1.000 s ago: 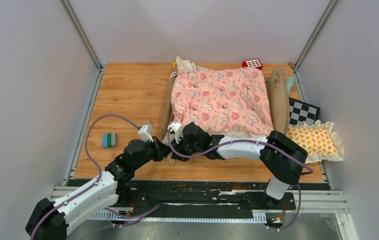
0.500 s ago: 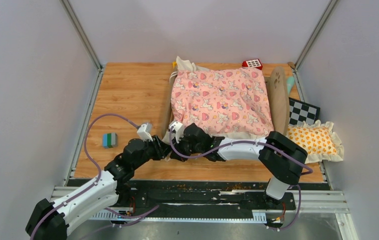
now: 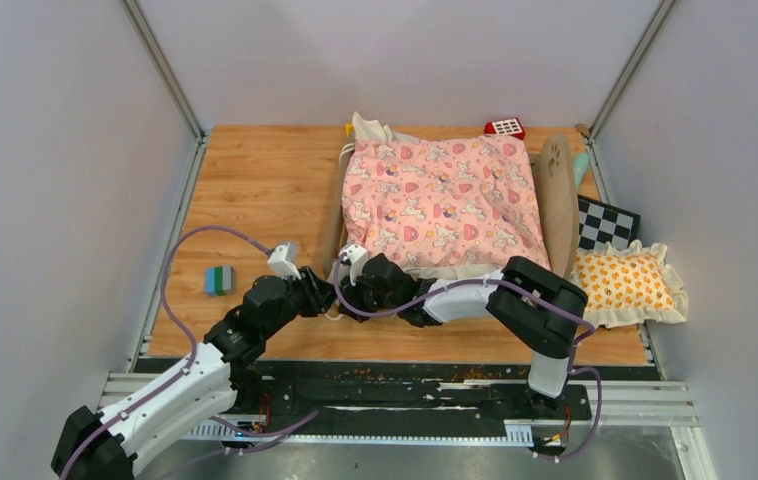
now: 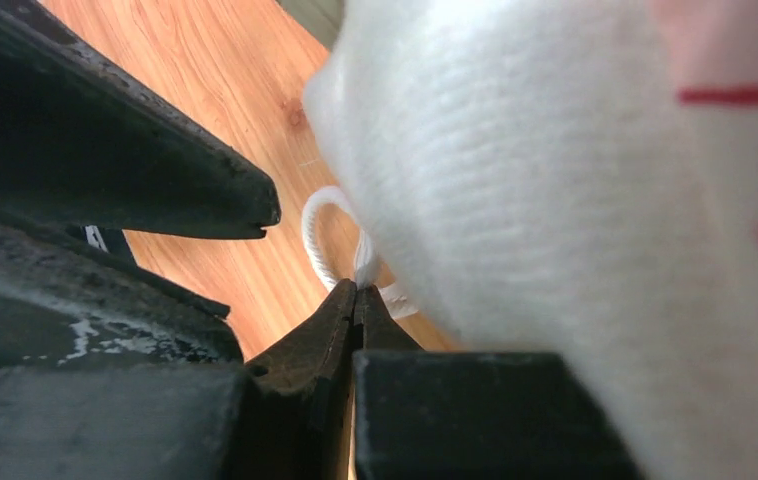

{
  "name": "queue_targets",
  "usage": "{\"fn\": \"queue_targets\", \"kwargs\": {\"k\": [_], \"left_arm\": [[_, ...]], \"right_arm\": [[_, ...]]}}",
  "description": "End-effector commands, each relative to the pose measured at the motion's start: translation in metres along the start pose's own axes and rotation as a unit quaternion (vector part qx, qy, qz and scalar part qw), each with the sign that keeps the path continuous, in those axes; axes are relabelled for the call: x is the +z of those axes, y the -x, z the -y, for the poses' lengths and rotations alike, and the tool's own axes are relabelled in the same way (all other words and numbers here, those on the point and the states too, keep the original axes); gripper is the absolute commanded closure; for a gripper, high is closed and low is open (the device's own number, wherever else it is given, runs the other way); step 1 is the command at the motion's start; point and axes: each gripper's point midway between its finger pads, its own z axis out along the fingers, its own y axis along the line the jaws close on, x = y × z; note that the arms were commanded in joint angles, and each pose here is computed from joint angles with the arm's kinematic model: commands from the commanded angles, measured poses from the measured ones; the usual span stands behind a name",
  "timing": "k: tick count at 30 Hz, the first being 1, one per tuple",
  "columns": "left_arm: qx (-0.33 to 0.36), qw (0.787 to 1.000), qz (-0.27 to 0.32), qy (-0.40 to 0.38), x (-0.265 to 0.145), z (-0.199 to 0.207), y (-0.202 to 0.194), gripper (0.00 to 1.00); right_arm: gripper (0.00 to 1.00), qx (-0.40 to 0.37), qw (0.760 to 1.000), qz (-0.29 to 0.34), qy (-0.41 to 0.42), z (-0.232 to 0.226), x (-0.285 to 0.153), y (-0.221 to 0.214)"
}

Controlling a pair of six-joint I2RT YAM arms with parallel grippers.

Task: Set up the pet bed
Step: Tie the ropes to the bed frame.

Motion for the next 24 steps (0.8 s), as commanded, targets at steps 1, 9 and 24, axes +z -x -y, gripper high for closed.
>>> {"fn": "queue_targets", "kwargs": {"k": [1,9,24], "left_arm": [[0.008,0.999,0.0,-0.039,-0.005,0.021,0.007,0.57],[0.006,0.999,0.031,0.028,-0.017,-0.004,0.017,0.55],[0.013,0.965,0.084,0.249,-0.029,-0.089,0.032,0.43]], "right_arm": [[1.0,0.014,0.995,0.099,-0.001,-0.006,0.012,0.045],[1.0,0.011,0.993,0.111,-0.02,-0.003,0.024,0.051],[1.0,0.006,0.994,0.1,-0.035,0.001,0.026,0.045]]}}
